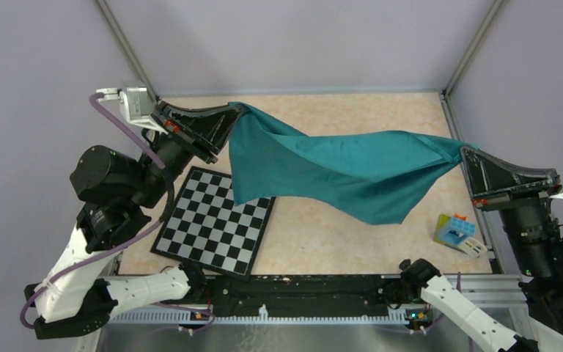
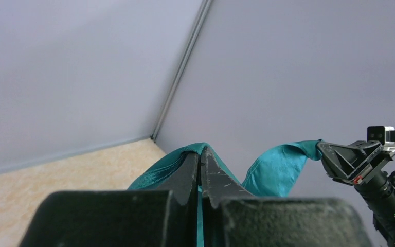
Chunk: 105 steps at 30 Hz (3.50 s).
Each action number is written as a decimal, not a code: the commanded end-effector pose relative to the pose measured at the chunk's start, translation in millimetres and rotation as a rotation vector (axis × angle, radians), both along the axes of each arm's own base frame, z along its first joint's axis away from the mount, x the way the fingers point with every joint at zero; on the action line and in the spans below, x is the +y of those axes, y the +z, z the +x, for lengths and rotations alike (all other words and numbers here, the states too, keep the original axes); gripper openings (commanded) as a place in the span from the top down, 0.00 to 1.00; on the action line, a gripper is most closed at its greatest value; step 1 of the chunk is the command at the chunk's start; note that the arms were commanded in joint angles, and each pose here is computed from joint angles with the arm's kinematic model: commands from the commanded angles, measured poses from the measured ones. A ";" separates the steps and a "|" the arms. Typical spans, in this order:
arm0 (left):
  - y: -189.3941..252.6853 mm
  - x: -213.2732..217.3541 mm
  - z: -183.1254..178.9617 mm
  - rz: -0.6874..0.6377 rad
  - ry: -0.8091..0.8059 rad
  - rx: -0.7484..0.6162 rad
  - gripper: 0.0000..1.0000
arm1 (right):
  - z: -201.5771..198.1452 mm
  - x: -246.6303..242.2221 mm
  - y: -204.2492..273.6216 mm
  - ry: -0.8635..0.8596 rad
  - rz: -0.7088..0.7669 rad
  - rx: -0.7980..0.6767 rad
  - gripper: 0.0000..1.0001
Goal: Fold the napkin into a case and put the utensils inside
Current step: Flatten out the crumpled napkin at the center of the board, then pick up the flattened napkin from the center of the board.
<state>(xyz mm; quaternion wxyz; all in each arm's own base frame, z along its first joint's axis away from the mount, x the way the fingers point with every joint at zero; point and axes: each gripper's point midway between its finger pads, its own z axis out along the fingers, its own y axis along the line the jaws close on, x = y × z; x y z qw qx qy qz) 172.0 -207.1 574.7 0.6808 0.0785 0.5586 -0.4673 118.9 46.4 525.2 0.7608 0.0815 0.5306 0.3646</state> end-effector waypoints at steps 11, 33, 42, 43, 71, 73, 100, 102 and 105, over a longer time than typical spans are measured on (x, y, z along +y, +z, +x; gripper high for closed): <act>-132.5 -52.8 151.5 0.272 0.467 0.299 1.00 | 105.5 -76.7 -107.3 -0.818 -0.071 0.378 1.00; -335.8 -109.7 411.6 0.490 0.279 0.472 0.02 | 384.6 -106.8 -356.3 -0.474 -0.504 1.215 0.23; -376.5 -134.8 298.0 0.423 -0.094 0.684 0.01 | 347.9 -32.6 -379.0 -0.082 -0.366 1.163 0.23; -385.3 -143.6 284.5 0.413 -0.148 0.710 0.01 | 347.2 -19.4 -383.5 -0.010 -0.354 1.156 0.25; -547.5 -162.3 173.9 0.479 -0.264 1.130 0.01 | 316.6 -6.3 -477.2 0.010 -0.450 1.289 0.28; -554.6 -151.6 163.2 0.473 -0.236 1.167 0.01 | 322.4 -2.3 -479.9 0.036 -0.446 1.286 0.28; -379.9 -168.7 111.8 0.456 -0.531 0.925 0.01 | 224.9 -114.3 -389.1 -0.354 -0.182 1.397 0.34; -362.2 -165.1 97.6 0.470 -0.595 0.871 0.01 | 212.0 -125.8 -394.4 -0.406 -0.190 1.453 0.36; -341.5 -158.2 80.8 0.510 -0.669 0.785 0.01 | 196.4 -135.5 -412.8 -0.454 -0.221 1.561 0.43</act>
